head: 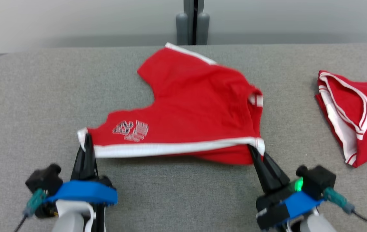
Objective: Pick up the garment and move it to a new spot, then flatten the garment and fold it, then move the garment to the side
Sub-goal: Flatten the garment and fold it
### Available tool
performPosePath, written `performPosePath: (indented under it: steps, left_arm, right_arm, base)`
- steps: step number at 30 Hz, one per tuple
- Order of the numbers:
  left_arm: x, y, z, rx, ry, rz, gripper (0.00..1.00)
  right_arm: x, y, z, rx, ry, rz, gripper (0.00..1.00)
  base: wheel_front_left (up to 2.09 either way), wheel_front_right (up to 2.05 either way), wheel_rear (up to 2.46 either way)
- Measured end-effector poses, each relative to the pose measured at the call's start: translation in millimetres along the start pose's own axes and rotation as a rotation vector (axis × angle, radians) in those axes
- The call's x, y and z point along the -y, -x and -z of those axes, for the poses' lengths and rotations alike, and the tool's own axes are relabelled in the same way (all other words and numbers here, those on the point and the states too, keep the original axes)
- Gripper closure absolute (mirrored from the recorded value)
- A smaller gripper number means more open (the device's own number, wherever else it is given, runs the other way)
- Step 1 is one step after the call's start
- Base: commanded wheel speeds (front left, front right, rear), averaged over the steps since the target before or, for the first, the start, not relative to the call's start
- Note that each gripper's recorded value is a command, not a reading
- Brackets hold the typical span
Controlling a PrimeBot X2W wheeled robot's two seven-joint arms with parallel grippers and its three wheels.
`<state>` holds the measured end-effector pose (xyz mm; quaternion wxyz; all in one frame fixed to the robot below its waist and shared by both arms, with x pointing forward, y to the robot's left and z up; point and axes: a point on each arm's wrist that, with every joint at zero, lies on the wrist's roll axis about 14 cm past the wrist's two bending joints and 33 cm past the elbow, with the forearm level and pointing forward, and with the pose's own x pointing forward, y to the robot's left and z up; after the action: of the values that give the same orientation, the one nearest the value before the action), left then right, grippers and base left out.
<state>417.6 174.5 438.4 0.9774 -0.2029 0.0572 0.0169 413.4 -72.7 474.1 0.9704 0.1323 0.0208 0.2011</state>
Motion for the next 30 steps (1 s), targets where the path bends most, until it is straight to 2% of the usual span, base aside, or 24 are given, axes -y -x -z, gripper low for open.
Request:
performPosePath:
  steps: [8, 14, 21, 26, 27, 30]
  left_arm:
    - [-3.5, 48.7, -6.9, 0.035, 0.004, -0.045, 1.00]
    - [7.0, 45.6, -1.6, 0.018, -0.015, -0.014, 1.00]
    - [34.2, -18.8, -3.4, -0.008, -0.061, 0.087, 1.00]
    - [57.8, -76.4, 10.9, -0.083, -0.071, 0.138, 1.00]
    - [57.8, -76.4, 10.9, -0.083, -0.071, 0.138, 1.00]
    - [71.1, -122.1, 28.5, -0.145, -0.086, 0.153, 1.00]
  right_arm:
    - [-15.9, 58.1, -6.4, 0.028, -0.023, 0.041, 1.00]
    - [-14.9, 68.2, 0.0, 0.011, -0.041, 0.066, 1.00]
    - [8.2, 39.0, 5.4, 0.000, -0.059, 0.099, 1.00]
    - [37.9, 10.6, 11.9, -0.011, -0.063, 0.147, 1.00]
    - [37.9, 10.6, 11.9, -0.011, -0.063, 0.147, 1.00]
    - [59.8, -10.4, 14.6, -0.005, -0.078, 0.184, 1.00]
  base:
    - [0.00, 0.00, 0.00]
    - [0.00, 0.00, 0.00]
    - [0.00, 0.00, 0.00]
    - [0.00, 0.00, 0.00]
    - [0.00, 0.00, 0.00]
    - [0.00, 0.00, 0.00]
